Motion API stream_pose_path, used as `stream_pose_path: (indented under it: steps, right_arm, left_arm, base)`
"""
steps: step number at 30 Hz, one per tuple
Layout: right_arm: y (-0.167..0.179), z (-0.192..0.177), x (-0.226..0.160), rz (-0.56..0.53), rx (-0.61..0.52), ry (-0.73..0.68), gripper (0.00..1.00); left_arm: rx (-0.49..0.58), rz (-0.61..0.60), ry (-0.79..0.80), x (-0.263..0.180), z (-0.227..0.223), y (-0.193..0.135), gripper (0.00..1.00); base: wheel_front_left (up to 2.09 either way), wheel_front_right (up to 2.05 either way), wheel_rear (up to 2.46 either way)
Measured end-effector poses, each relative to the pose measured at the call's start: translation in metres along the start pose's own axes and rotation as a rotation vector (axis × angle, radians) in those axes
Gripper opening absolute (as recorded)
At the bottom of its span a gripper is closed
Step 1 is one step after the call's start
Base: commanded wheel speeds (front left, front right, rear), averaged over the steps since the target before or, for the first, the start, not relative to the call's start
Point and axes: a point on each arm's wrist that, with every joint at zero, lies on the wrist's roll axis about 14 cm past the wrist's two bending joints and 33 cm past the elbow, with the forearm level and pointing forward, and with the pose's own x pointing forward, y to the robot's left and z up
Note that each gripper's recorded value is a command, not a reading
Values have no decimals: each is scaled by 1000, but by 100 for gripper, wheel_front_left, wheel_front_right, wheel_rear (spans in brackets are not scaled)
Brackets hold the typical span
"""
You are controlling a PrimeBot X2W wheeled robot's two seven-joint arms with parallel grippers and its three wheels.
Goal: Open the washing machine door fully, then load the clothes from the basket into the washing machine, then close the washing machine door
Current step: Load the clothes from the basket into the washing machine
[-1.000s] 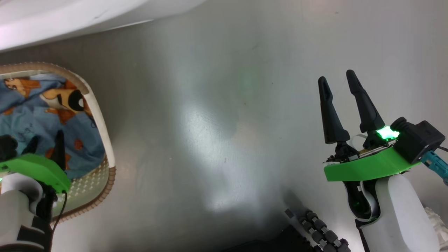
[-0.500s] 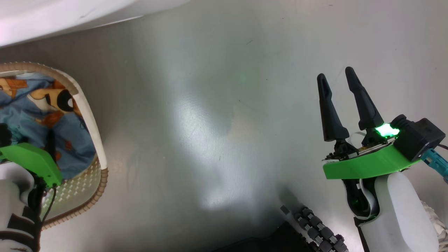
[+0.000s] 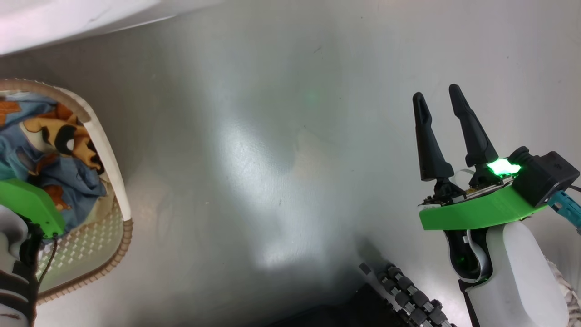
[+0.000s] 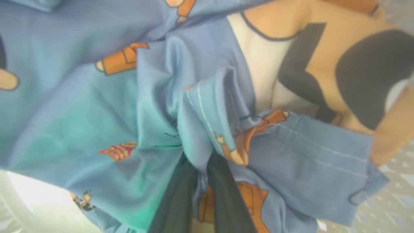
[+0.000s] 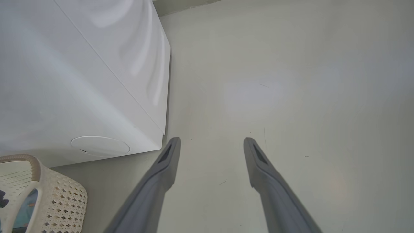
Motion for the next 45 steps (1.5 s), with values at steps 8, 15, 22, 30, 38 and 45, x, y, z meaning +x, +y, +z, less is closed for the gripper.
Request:
stream_pose_path:
  steps: [8,15,22,30,38,45]
  right_arm:
    - [6,15,1,15,7,-38,100]
    - [17,38,0,42,13,-94,100]
    - [24,68,-6,65,13,-164,100]
    - [38,95,-23,107,15,-219,100]
    - [50,115,-40,147,21,-263,100]
    - [61,133,-55,179,21,-304,100]
  left_arm:
    - [-15,-5,-106,-14,22,-1,0]
    - [-45,-27,-177,-41,31,-9,0]
    - [-97,-52,-333,-81,63,-18,0]
    - [-141,-62,-491,-138,79,-21,0]
    - [-176,-47,-654,-196,101,-17,0]
    - [-182,-21,-763,-241,109,-6,0]
  base:
    - [0,0,0]
    - [0,0,0]
    - [0,0,0]
    - [0,0,0]
    - [0,0,0]
    - [0,0,0]
